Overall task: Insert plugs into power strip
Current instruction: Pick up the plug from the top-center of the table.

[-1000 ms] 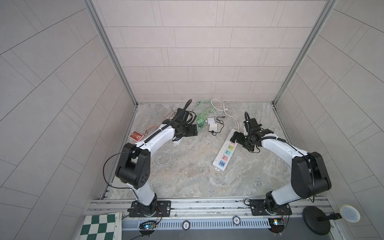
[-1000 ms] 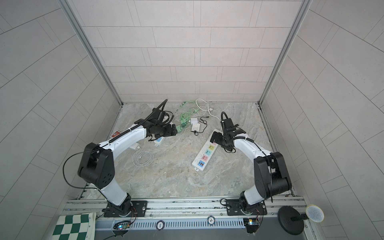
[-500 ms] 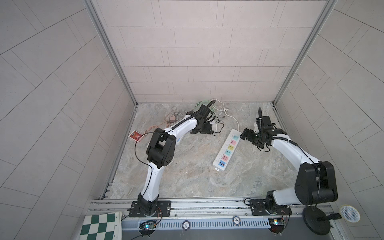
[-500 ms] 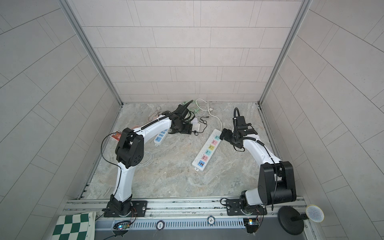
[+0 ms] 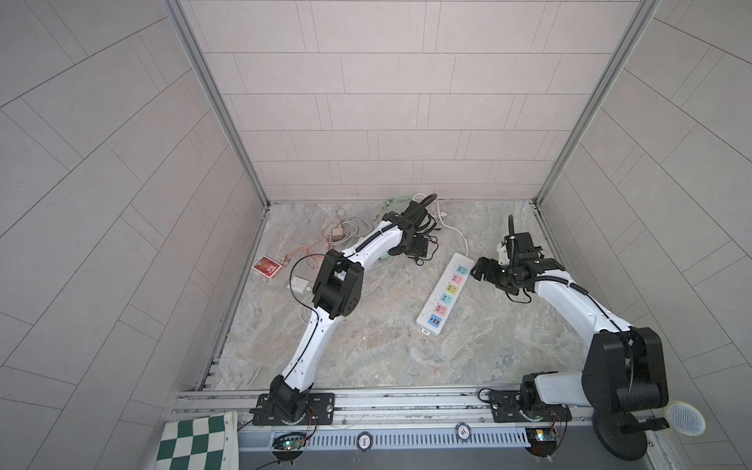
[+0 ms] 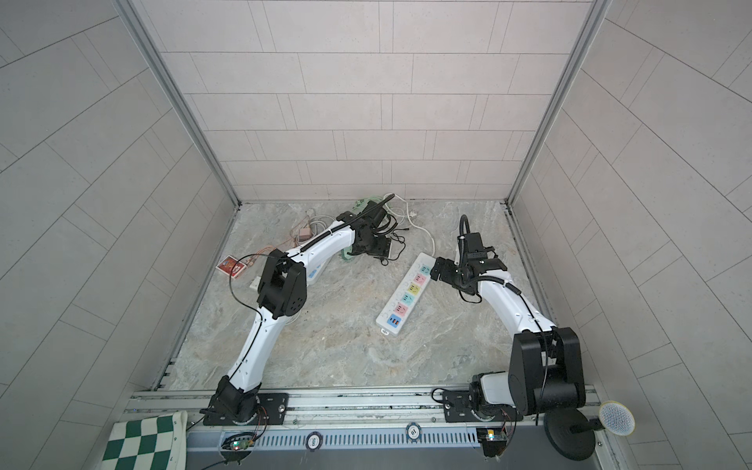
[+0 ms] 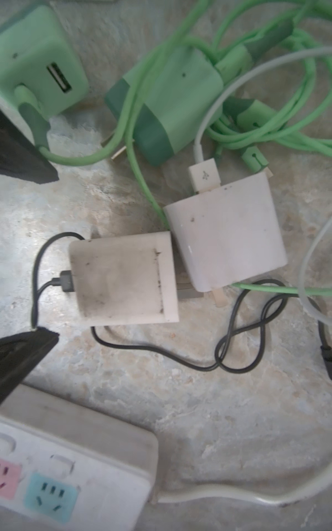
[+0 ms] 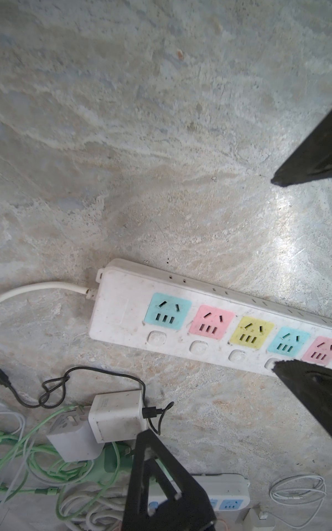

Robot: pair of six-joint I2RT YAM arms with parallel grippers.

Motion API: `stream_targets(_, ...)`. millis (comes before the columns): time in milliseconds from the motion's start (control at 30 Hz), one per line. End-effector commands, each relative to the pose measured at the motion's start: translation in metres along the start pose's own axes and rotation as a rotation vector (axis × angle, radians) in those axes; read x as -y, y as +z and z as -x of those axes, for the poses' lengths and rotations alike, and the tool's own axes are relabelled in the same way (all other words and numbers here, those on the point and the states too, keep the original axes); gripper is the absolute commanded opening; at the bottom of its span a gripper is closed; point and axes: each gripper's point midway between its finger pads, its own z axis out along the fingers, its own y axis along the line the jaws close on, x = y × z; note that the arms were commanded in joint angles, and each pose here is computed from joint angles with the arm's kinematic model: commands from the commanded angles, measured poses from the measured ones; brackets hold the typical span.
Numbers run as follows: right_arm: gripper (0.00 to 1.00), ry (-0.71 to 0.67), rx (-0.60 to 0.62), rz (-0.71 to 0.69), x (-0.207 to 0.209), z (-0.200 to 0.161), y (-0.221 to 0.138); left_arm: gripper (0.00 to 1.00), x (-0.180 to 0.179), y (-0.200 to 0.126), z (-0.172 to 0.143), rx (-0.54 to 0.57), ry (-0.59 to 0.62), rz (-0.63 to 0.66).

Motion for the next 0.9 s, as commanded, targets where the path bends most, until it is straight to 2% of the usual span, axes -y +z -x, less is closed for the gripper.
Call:
stream_targets(0, 0.95, -0.028, 0.009, 0.022, -0.003, -0.004, -0.011, 0.86, -0.003, 0.004, 0.001, -0.012, -0.027, 0.024)
stream_targets(533, 0.95, -0.042, 0.043, 0.040, -0.006, 0.003, -0.018, 0.86, -0.004, 0.022, 0.019, 0.001, -0.075, 0.010)
stream_targets(867, 0.95, -0.045, 0.036, 0.076, -0.012, 0.003, -0.016, 0.76, -0.016, 0.031, 0.019, -0.024, -0.126, 0.019)
